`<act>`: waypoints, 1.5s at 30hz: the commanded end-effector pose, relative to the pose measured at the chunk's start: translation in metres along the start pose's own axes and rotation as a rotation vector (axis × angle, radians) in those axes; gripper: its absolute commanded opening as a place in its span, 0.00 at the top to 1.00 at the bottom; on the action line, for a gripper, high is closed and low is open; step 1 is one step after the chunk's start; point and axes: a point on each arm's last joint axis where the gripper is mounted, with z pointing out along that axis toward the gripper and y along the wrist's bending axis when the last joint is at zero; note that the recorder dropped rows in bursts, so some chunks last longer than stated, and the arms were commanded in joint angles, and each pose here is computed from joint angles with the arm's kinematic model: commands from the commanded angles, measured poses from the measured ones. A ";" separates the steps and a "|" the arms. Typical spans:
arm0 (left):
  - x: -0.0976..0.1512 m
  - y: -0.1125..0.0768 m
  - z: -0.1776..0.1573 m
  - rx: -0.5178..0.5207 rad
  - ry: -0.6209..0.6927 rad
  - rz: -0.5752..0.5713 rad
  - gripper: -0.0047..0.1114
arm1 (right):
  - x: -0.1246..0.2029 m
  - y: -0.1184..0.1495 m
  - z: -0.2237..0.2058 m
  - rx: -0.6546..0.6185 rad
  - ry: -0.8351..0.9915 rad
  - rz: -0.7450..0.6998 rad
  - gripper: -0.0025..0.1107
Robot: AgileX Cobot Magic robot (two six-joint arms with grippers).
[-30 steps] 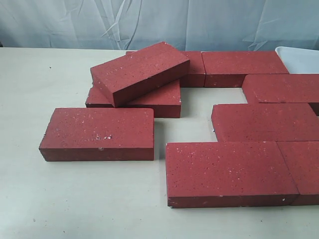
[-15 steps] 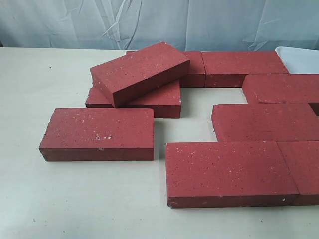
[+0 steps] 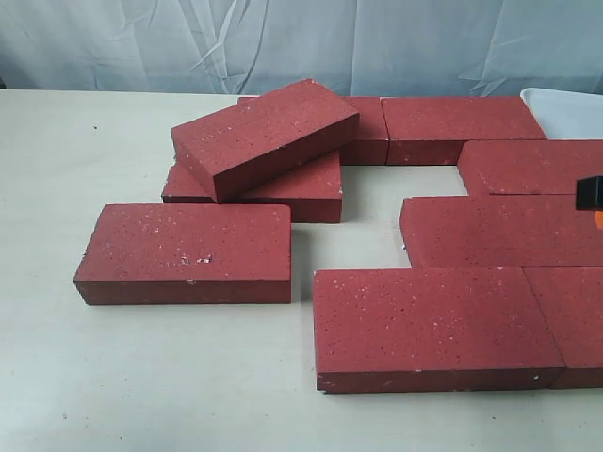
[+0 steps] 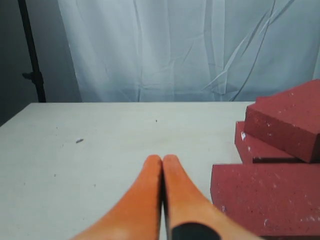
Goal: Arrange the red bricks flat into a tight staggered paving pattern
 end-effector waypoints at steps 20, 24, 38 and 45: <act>-0.032 -0.001 -0.006 0.010 -0.374 0.002 0.96 | -0.003 0.001 0.000 -0.003 -0.022 0.000 0.98; -0.032 -0.001 -0.006 0.010 -0.374 -0.002 0.96 | -0.003 0.001 0.000 -0.008 -0.021 0.005 0.98; -0.070 -0.002 0.004 0.011 -0.142 -0.051 0.96 | -0.006 0.003 0.000 -0.029 -0.050 0.030 0.98; -0.092 -0.003 0.032 0.011 0.191 -0.049 0.96 | -0.006 0.003 0.000 -0.029 -0.056 0.030 0.98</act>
